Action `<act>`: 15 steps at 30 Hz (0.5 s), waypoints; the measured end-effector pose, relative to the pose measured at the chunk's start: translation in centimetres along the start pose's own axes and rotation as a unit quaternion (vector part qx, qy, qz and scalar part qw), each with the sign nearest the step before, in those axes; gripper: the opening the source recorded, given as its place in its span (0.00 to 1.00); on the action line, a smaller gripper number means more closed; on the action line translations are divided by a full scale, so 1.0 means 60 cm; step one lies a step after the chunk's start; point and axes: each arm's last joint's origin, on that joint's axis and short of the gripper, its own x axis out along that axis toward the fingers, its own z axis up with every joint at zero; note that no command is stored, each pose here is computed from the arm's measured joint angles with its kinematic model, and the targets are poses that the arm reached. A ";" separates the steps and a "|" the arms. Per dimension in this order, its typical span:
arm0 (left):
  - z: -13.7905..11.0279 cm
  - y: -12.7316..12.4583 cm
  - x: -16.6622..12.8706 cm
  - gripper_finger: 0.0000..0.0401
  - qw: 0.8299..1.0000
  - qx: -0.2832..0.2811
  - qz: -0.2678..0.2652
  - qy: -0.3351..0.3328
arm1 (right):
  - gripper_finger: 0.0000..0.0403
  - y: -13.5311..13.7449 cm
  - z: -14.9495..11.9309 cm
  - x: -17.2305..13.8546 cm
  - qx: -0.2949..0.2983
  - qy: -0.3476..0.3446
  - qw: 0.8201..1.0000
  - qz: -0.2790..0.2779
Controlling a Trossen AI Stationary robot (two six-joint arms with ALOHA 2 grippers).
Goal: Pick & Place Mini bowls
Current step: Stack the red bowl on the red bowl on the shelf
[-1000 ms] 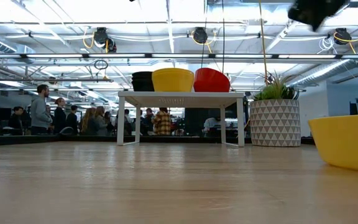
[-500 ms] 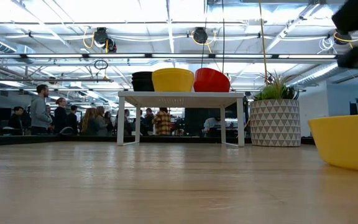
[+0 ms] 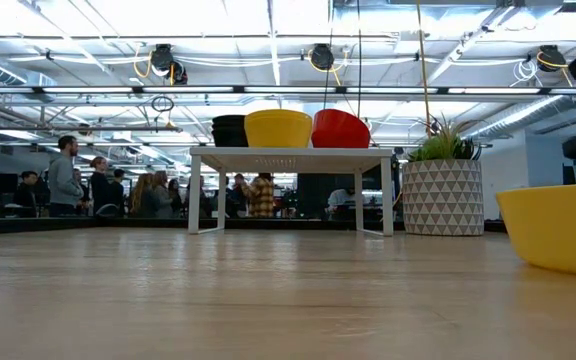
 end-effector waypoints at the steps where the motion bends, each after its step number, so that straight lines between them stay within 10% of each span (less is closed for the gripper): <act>1: -0.001 -0.001 -0.001 0.60 1.000 0.001 0.000 0.000 | 0.38 0.000 -0.002 0.004 -0.003 -0.003 1.000 0.003; 8: -0.001 -0.001 -0.001 0.60 1.000 -0.001 0.000 -0.001 | 0.32 -0.011 -0.015 0.027 0.011 -0.017 1.000 0.014; 15: -0.001 -0.001 -0.001 0.60 1.000 0.001 0.001 -0.002 | 0.03 -0.010 -0.016 0.027 0.032 -0.002 0.999 0.034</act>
